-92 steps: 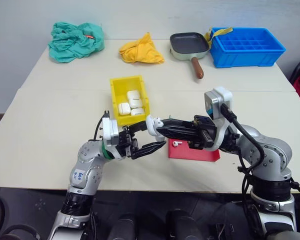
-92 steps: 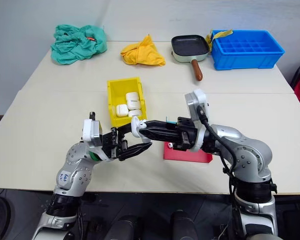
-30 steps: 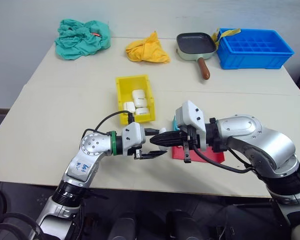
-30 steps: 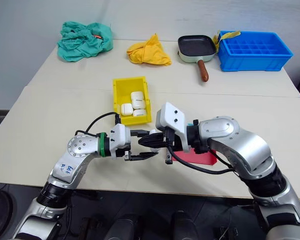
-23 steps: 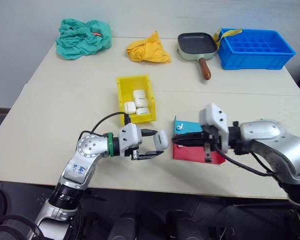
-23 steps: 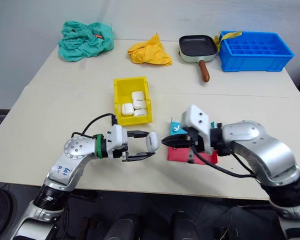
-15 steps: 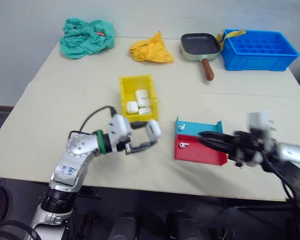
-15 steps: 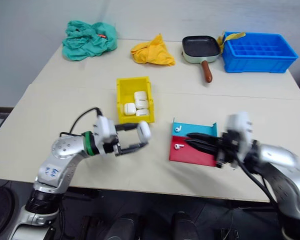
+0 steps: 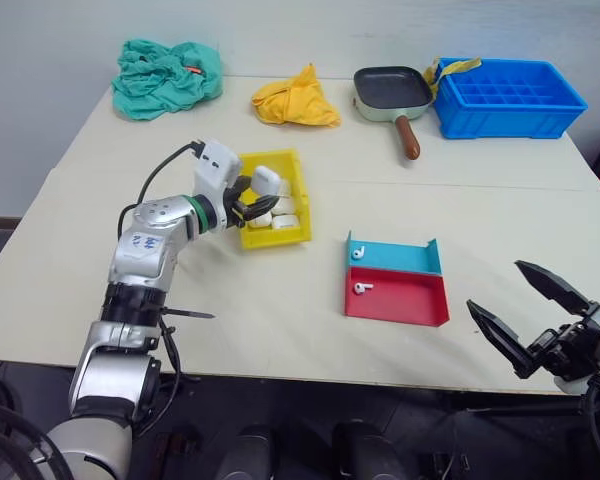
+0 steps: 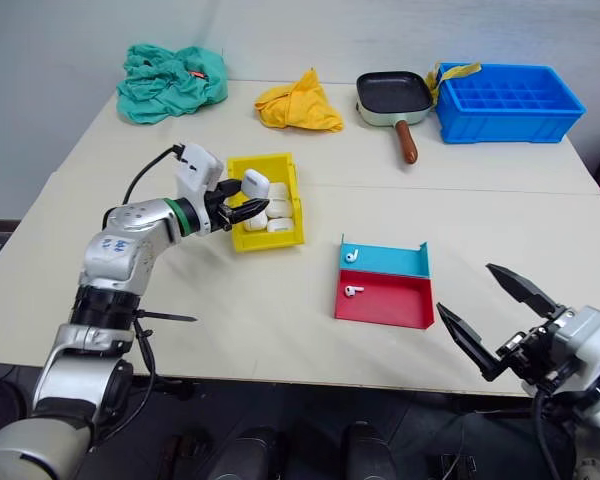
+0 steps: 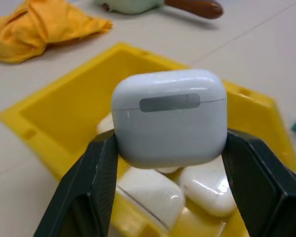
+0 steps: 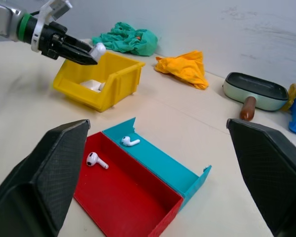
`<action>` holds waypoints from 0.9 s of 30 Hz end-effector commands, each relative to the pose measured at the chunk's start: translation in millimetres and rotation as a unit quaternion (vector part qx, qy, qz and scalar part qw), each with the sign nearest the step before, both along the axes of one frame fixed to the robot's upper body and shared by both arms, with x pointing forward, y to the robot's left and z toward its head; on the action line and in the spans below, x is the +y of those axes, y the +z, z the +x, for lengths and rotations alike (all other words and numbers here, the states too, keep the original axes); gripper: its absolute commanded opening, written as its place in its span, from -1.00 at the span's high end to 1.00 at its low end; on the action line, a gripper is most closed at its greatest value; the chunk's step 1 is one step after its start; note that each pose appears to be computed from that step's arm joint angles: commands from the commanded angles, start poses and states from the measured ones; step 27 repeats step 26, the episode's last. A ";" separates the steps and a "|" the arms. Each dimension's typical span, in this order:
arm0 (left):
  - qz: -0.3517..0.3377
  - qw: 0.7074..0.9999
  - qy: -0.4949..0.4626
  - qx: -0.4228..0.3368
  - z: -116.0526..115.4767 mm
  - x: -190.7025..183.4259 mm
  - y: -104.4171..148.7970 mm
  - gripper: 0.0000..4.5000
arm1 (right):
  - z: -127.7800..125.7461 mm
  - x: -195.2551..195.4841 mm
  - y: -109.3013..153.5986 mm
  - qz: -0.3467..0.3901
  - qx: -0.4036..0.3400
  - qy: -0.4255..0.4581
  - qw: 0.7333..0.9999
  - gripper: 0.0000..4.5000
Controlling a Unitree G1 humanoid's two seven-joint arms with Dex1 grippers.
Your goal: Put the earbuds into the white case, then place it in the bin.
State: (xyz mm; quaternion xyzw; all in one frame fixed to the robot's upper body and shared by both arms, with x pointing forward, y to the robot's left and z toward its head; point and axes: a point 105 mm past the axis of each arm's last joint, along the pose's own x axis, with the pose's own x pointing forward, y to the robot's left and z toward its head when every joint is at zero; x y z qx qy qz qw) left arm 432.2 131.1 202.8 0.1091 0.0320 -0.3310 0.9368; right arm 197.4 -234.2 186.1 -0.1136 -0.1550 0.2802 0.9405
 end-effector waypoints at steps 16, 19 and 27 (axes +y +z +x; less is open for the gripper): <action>0.126 0.981 -0.047 -0.137 -128.2 132.1 3.2 -0.99 | 21.8 -21.1 7.2 -0.130 0.015 0.106 0.986 -1.00; 0.190 0.976 -0.025 -0.105 -159.3 161.7 -23.3 -0.99 | 26.6 -33.8 2.5 -0.161 0.035 0.131 0.978 -1.00; 0.176 0.983 -0.003 -0.059 -211.5 163.8 -54.3 -0.99 | 37.0 -59.2 -4.7 -0.192 0.082 0.152 0.966 -1.00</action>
